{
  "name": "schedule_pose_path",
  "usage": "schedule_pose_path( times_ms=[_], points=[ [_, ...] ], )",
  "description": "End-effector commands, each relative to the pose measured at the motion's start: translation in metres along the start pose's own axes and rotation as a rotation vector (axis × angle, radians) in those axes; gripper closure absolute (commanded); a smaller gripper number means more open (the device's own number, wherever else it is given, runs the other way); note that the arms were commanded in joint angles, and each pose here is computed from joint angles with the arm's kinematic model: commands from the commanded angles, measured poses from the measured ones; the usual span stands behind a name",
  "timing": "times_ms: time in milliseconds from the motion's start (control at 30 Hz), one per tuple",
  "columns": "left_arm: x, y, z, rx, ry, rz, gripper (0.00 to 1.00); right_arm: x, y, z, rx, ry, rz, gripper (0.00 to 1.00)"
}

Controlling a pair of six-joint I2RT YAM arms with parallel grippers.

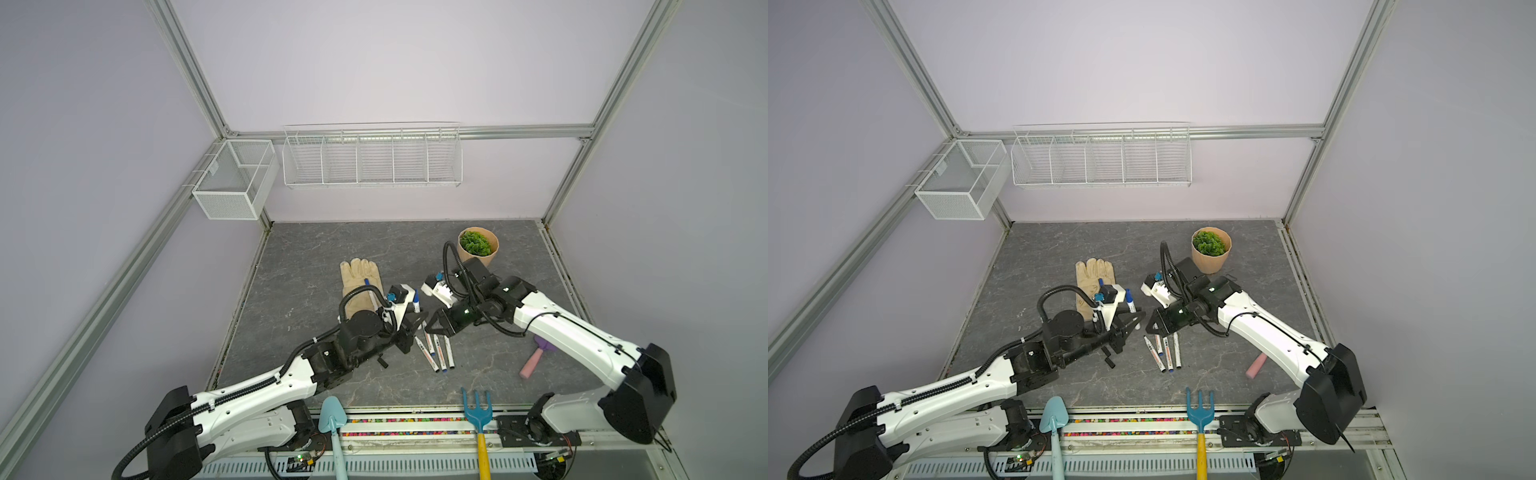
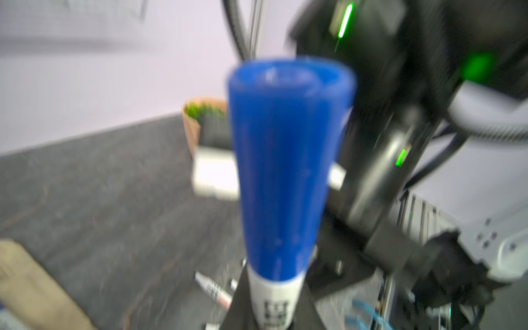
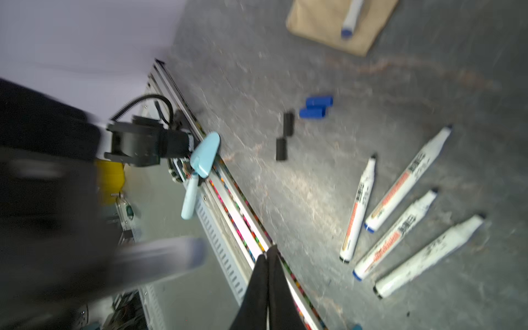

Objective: Insert the pens into the pen caps

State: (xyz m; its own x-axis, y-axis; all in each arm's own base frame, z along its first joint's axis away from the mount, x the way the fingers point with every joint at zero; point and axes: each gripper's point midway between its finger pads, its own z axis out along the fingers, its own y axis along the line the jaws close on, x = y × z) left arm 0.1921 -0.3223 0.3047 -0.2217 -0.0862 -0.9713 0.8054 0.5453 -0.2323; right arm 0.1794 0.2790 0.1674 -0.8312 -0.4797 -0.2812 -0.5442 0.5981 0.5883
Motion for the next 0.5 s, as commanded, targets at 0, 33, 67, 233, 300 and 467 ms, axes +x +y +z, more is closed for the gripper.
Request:
schedule_pose_path(
  times_ms=[0,33,67,233,300,467],
  points=[
    [-0.081,-0.011,-0.016,0.031,-0.273,-0.020,1.00,0.024,-0.007,0.001,0.043,0.092,0.030,0.93],
    [-0.078,-0.011,-0.015,0.031,-0.263,-0.023,1.00,0.023,-0.006,0.000,0.040,0.083,0.022,0.93],
    [-0.075,-0.010,-0.014,0.029,-0.255,-0.027,1.00,0.019,-0.004,-0.003,0.037,0.062,0.015,0.93],
    [-0.052,-0.004,-0.013,0.014,-0.197,-0.058,1.00,-0.004,0.009,-0.022,0.003,-0.065,-0.022,0.91],
    [-0.036,0.004,-0.013,-0.004,-0.150,-0.090,1.00,-0.013,0.009,-0.032,0.005,-0.115,-0.021,0.90],
    [0.012,0.058,-0.017,-0.141,-0.014,-0.296,1.00,-0.026,-0.003,-0.047,0.013,-0.180,0.024,0.90]
  ],
)
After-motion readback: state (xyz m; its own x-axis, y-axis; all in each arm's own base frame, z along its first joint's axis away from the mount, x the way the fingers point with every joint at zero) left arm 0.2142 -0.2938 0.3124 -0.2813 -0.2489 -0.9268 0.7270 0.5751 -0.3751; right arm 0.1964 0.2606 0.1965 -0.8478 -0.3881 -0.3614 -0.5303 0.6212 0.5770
